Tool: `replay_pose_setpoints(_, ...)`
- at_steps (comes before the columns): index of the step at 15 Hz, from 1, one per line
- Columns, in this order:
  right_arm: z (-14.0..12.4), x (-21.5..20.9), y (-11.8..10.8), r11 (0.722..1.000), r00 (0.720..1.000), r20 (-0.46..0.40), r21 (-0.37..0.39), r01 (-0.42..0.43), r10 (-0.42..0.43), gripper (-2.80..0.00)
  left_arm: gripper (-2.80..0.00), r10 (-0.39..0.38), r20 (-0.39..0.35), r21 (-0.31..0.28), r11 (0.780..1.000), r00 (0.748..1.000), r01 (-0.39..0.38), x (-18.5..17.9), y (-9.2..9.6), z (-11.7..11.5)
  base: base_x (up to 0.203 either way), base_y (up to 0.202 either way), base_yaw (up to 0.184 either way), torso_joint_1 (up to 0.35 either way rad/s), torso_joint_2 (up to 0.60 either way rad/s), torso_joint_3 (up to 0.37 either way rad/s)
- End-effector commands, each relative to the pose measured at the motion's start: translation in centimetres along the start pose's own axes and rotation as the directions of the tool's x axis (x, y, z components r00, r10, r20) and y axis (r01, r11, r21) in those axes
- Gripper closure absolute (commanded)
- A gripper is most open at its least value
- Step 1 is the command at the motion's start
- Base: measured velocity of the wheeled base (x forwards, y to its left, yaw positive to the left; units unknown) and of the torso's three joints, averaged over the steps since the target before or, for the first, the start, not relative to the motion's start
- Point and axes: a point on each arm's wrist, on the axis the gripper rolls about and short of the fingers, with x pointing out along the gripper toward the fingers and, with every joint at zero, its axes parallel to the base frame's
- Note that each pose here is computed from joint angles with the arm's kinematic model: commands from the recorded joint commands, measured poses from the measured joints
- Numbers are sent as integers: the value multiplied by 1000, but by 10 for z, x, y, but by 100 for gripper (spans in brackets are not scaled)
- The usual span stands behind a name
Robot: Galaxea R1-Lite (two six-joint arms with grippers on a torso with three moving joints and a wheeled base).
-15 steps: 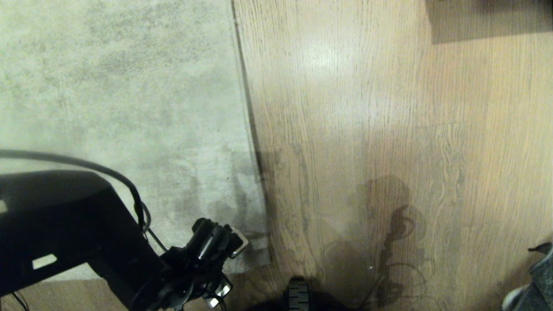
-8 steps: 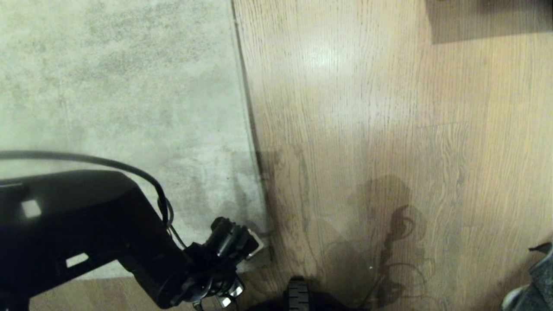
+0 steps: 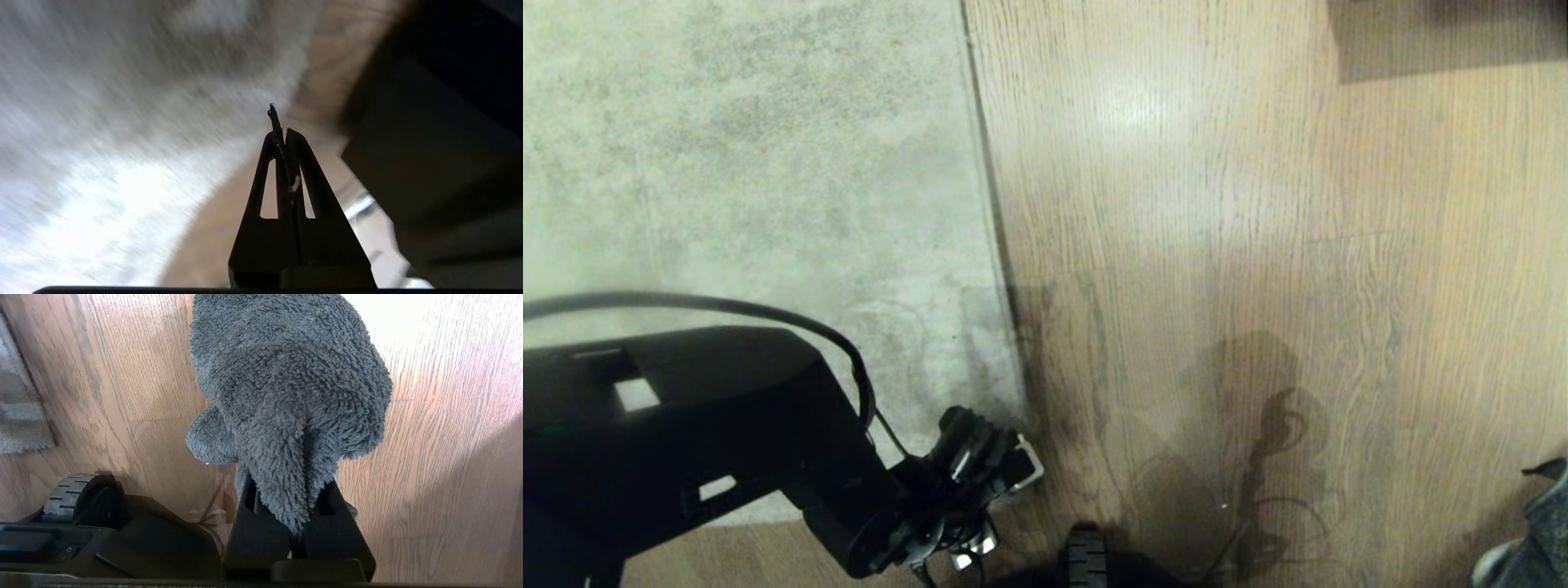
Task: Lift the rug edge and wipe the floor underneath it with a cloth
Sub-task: Lay down the carpet
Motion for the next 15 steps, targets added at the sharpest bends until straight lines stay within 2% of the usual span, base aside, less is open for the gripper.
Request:
replay_pose_setpoints(1,0,0,0,1000,1000,0,-1,0,0,0,0,0,-7,6,1000,1000,0,10,1,2,0,0,0,0,0,0)
replay_pose_setpoints(5,0,0,0,1000,1000,0,-1,0,0,0,0,-2,-38,-10,1000,999,2,24,5,-4,0,0,0,0,0,0)
replay_pose_setpoints(10,0,0,0,1000,1000,0,-1,0,0,0,0,-16,-73,-21,1000,997,15,41,0,-9,0,0,0,0,0,0)
replay_pose_setpoints(12,0,0,0,1000,1000,0,-1,-1,1,0,0,-10,-61,-19,1000,998,9,51,-2,-9,0,0,0,0,0,0)
replay_pose_setpoints(15,0,0,0,1000,1000,0,-1,0,0,0,0,29,8,-31,999,1000,-29,64,-4,-5,0,0,0,0,0,0)
